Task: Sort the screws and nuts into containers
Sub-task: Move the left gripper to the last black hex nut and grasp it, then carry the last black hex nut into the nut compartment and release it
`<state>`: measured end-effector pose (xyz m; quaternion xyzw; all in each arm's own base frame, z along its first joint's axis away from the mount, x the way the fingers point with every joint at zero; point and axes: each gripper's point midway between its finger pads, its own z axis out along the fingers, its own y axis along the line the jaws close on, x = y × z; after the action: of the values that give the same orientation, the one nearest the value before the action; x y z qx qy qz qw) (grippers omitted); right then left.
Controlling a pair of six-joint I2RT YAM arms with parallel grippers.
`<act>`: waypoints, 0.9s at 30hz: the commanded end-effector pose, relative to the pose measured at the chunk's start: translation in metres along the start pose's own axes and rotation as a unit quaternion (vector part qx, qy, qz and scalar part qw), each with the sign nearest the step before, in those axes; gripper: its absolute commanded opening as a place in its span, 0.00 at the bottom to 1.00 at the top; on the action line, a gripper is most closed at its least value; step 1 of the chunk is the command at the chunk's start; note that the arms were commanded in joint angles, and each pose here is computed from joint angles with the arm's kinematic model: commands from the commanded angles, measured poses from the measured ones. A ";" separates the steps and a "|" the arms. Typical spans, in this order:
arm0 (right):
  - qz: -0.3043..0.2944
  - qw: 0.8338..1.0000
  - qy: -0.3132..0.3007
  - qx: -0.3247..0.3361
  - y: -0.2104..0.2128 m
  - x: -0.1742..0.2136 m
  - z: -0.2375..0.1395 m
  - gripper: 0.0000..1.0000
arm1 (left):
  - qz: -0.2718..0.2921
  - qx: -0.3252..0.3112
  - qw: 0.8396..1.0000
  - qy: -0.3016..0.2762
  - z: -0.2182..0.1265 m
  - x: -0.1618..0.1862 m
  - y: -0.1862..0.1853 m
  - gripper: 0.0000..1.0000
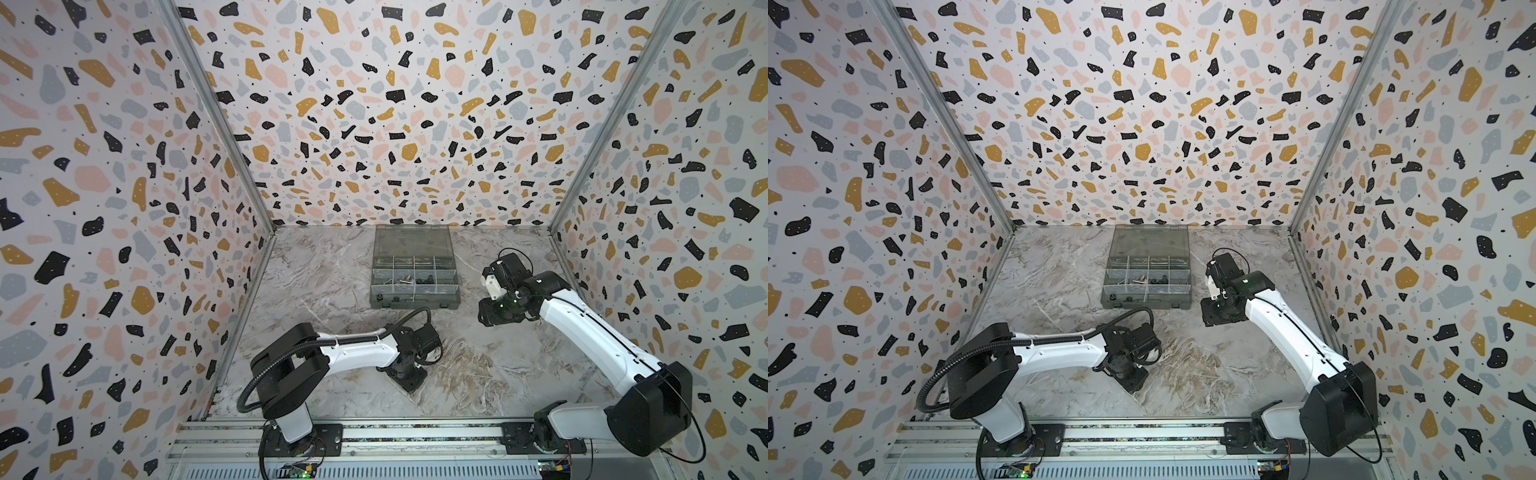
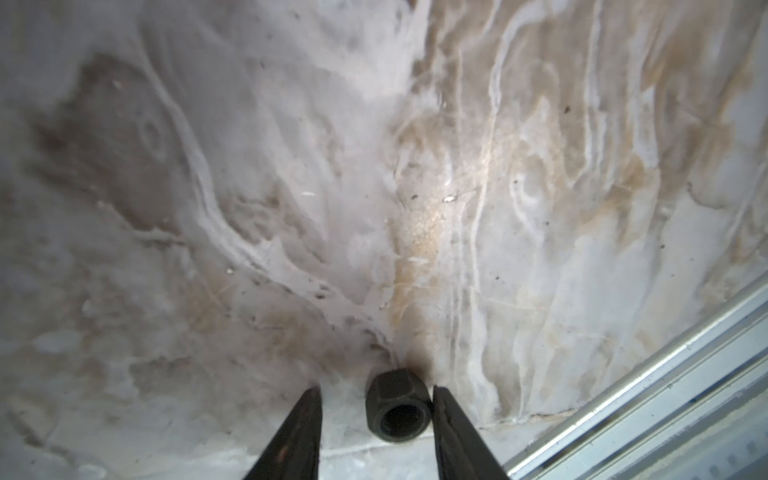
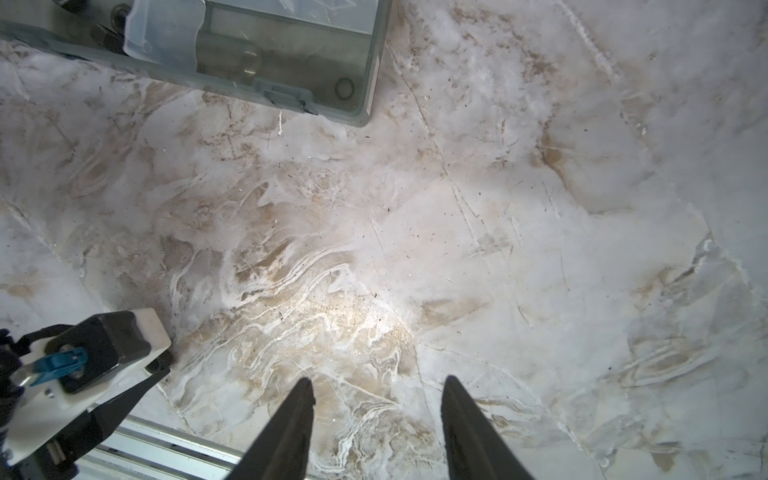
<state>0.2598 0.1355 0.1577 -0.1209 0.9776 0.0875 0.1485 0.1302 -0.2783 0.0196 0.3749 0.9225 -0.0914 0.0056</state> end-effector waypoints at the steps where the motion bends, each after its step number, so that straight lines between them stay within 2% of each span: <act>1: 0.003 1.000 0.015 0.011 -0.004 0.009 0.000 0.52 | 0.006 0.005 1.000 0.012 0.003 0.011 -0.002 0.44; 7: 0.003 1.000 0.021 0.011 -0.003 0.006 0.003 0.52 | 0.006 0.008 1.000 0.007 0.006 0.011 -0.003 0.40; 13: 0.002 1.000 0.021 0.012 -0.002 0.002 0.003 0.52 | 0.014 0.009 1.000 0.012 0.006 0.010 -0.004 0.25; 18: 0.003 1.000 0.009 0.016 -0.002 -0.006 -0.003 0.52 | 0.030 -0.025 0.999 0.013 -0.006 0.004 0.006 0.23; 22: 0.005 1.000 -0.009 0.014 0.000 -0.016 -0.008 0.52 | -0.003 -0.038 0.999 -0.015 -0.028 -0.019 0.026 0.23; 27: 0.006 0.999 -0.031 0.010 0.003 -0.030 -0.014 0.52 | -0.055 -0.074 0.994 -0.063 -0.067 -0.063 0.078 0.24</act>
<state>0.2742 0.1387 0.1672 -0.1165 0.9769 0.0819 0.1592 0.2002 -0.2674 0.0590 0.3311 0.9391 -0.0711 0.0586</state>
